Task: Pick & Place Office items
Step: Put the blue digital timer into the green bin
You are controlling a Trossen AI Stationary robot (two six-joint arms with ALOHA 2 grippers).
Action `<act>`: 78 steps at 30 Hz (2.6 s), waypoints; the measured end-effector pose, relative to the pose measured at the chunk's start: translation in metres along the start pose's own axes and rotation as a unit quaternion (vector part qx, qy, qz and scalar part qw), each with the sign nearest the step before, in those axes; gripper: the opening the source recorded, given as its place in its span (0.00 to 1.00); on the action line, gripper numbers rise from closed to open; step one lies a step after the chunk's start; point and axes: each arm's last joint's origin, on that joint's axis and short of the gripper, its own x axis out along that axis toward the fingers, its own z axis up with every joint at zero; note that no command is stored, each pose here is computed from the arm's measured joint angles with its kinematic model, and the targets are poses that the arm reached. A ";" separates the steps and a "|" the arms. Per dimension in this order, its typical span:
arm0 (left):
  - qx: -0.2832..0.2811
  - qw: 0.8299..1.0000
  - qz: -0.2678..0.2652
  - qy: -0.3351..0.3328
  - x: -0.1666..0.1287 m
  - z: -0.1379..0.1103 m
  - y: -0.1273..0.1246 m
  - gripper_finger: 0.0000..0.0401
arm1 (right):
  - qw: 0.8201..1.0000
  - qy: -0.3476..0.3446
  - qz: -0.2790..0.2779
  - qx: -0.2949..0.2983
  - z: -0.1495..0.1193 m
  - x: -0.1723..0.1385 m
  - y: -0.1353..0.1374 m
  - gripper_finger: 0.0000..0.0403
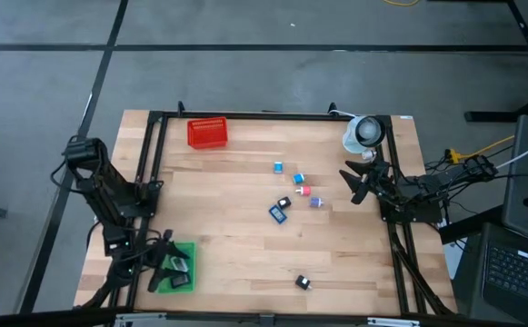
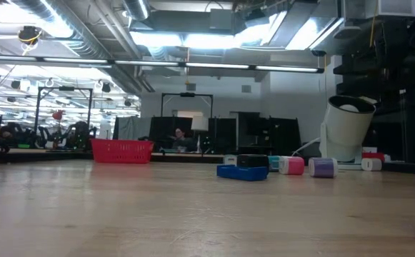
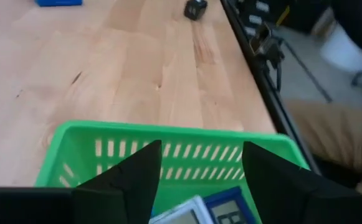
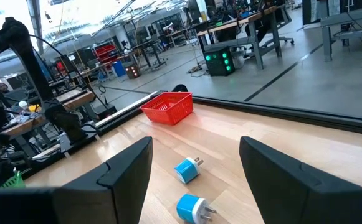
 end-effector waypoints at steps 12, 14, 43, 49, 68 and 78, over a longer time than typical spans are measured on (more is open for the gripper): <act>0.016 0.995 0.035 -0.092 0.021 0.077 0.015 0.49 | 1.000 0.006 -0.003 -0.012 -0.002 0.000 -0.001 0.61; 0.034 0.994 0.024 -0.105 0.023 0.098 0.023 0.48 | 1.000 0.009 -0.004 -0.017 -0.003 0.000 -0.001 0.61; 0.291 0.913 0.037 0.285 0.156 0.189 0.192 0.47 | 1.000 0.011 -0.005 -0.012 -0.003 0.000 -0.001 0.61; 0.337 0.888 0.021 0.311 0.202 0.192 0.201 0.47 | 1.000 0.011 -0.005 -0.004 -0.003 0.000 -0.001 0.61; 0.406 0.853 -0.025 0.328 0.237 0.212 0.214 0.47 | 1.000 0.016 0.007 -0.002 -0.003 0.000 -0.001 0.61; 0.422 0.845 -0.034 0.326 0.242 0.208 0.216 0.42 | 1.000 0.016 0.007 0.000 -0.003 0.000 -0.001 0.61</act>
